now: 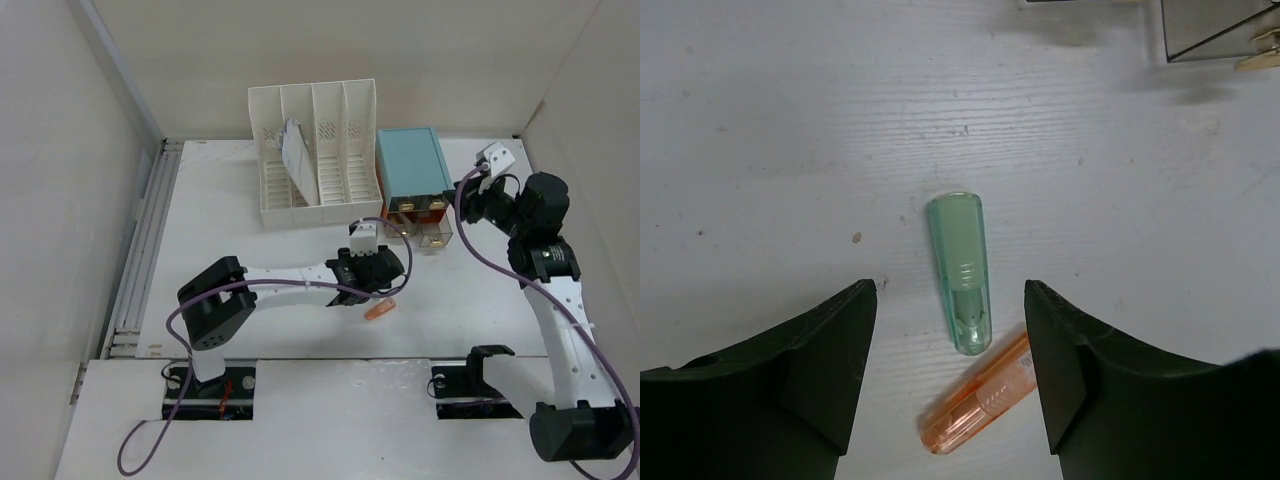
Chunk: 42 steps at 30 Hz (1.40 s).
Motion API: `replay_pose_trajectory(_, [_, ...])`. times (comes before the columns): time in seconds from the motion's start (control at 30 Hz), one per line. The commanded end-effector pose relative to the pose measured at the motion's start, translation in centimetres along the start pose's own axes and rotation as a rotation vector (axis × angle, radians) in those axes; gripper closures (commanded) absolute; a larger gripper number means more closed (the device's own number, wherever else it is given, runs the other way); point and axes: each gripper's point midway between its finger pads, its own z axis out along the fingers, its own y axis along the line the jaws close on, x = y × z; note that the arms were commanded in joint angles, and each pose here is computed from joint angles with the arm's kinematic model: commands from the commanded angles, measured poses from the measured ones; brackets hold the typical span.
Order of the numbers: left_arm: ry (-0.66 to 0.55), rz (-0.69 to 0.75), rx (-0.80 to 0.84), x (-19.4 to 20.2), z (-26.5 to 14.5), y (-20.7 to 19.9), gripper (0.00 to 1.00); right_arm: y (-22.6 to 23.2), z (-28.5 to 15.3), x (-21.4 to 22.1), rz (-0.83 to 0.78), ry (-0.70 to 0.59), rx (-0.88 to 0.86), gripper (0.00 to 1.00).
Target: Organize the desk
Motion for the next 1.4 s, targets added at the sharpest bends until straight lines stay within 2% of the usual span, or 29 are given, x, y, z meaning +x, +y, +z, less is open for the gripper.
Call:
replay_pose_trajectory(0.0, [0.003,-0.013,-0.017,-0.6,0.2,0.0,0.43,-0.2,-0.6,-1.8,-0.012,-0.064,0.017,0.62])
replay_pose_trajectory(0.1, [-0.002,-0.019,-0.009,-0.8,0.2,-0.2,0.43,-0.7,-0.7,-1.1,0.008,-0.024,0.045,0.66])
replay_pose_trajectory(0.13, [-0.006,-0.013,-0.003,-0.9,0.2,-0.4,0.43,-1.1,-0.6,-1.0,0.003,-0.004,0.062,0.75])
replay_pose_trajectory(0.2, [-0.007,-0.015,0.004,-1.4,0.1,-0.3,0.43,-2.2,0.2,2.0,0.039,0.125,0.096,0.88])
replay_pose_trajectory(0.23, [-0.014,-0.025,0.015,-1.7,-0.2,-0.4,0.43,-2.9,0.4,2.3,0.004,0.160,0.104,0.98])
replay_pose_trajectory(0.33, [-0.003,-0.018,0.063,-2.2,-1.3,-1.1,0.43,-1.9,0.7,6.4,-0.056,0.343,-0.029,1.00])
replay_pose_trajectory(0.37, [-0.019,-0.021,0.086,-3.0,-2.1,-1.2,0.43,-1.9,0.6,5.6,-0.196,0.347,-0.098,1.00])
replay_pose_trajectory(0.4, [-0.015,-0.012,0.097,-2.8,-2.5,-0.8,0.43,-1.0,0.6,6.1,-0.221,0.366,-0.179,1.00])
replay_pose_trajectory(0.43, [-0.019,-0.004,0.112,-2.9,-3.3,-0.7,0.44,0.7,-0.9,7.5,-0.215,0.438,-0.282,0.97])
replay_pose_trajectory(0.5, [-0.077,-0.035,0.188,-5.4,-6.0,-1.0,0.44,1.3,-1.2,7.1,-0.362,0.438,-0.422,0.87])
replay_pose_trajectory(0.53, [-0.074,-0.012,0.194,-4.8,-6.7,-0.1,0.44,1.9,-1.2,7.4,-0.378,0.456,-0.468,0.82])
replay_pose_trajectory(0.6, [-0.134,-0.026,0.263,-6.6,-8.8,0.0,0.48,3.5,-1.4,8.5,-0.351,0.494,-0.555,0.68])
replay_pose_trajectory(0.63, [-0.163,-0.028,0.330,-7.0,-11.2,0.8,0.54,4.4,-1.0,9.9,-0.321,0.531,-0.607,0.63])
replay_pose_trajectory(0.67, [-0.183,-0.028,0.384,-7.2,-12.6,0.9,0.67,6.5,-0.8,10.3,-0.294,0.529,-0.685,0.54])
replay_pose_trajectory(0.7, [-0.213,-0.023,0.429,-7.7,-13.7,1.4,0.78,7.6,-0.5,10.9,-0.274,0.536,-0.717,0.40])
replay_pose_trajectory(0.73, [-0.279,-0.085,0.545,-9.8,-17.0,1.4,0.89,8.8,-0.6,12.0,-0.220,0.566,-0.732,0.34])
replay_pose_trajectory(0.77, [-0.278,-0.084,0.544,-8.7,-16.9,2.8,0.96,10.2,-0.3,12.3,-0.217,0.574,-0.748,0.23])
replay_pose_trajectory(0.8, [-0.292,-0.107,0.551,-9.0,-17.5,3.6,1.00,10.1,1.4,11.9,-0.247,0.523,-0.696,0.00])
replay_pose_trajectory(0.83, [-0.303,-0.131,0.569,-9.4,-18.8,4.6,1.00,11.3,1.2,13.2,-0.200,0.554,-0.683,0.00])
replay_pose_trajectory(0.9, [-0.322,-0.150,0.519,-9.5,-18.8,6.5,1.00,12.6,2.5,12.2,-0.286,0.486,-0.634,0.00])
replay_pose_trajectory(1.0, [-0.314,-0.159,0.476,-8.9,-18.8,8.4,1.00,14.7,3.8,12.6,-0.240,0.506,-0.600,0.00])
replay_pose_trajectory(1.03, [-0.314,-0.158,0.475,-8.9,-18.9,8.6,1.00,15.1,4.2,13.1,-0.188,0.536,-0.587,0.01])
replay_pose_trajectory(1.07, [-0.314,-0.159,0.476,-8.9,-19.2,9.0,1.00,15.7,4.6,14.4,-0.075,0.599,-0.565,0.11])
replay_pose_trajectory(1.13, [-0.307,-0.162,0.471,-8.3,-19.0,9.5,1.00,15.7,6.0,14.7,0.001,0.653,-0.455,0.42])
replay_pose_trajectory(1.17, [-0.313,-0.169,0.479,-8.5,-19.2,9.6,1.00,16.0,6.3,15.3,0.104,0.706,-0.356,0.61])
replay_pose_trajectory(1.23, [-0.314,-0.170,0.480,-8.0,-19.2,10.3,1.00,15.4,7.1,15.5,0.084,0.741,-0.187,0.67])
replay_pose_trajectory(1.27, [-0.313,-0.174,0.495,-8.1,-19.5,10.2,1.00,15.2,7.5,15.8,0.130,0.748,-0.131,0.69])
replay_pose_trajectory(1.3, [-0.317,-0.178,0.500,-8.0,-19.6,10.5,1.00,15.4,8.0,15.4,0.181,0.738,-0.111,0.67])
replay_pose_trajectory(1.37, [-0.307,-0.170,0.501,-7.5,-19.4,10.7,1.00,15.1,8.4,16.9,0.198,0.815,-0.083,0.62])
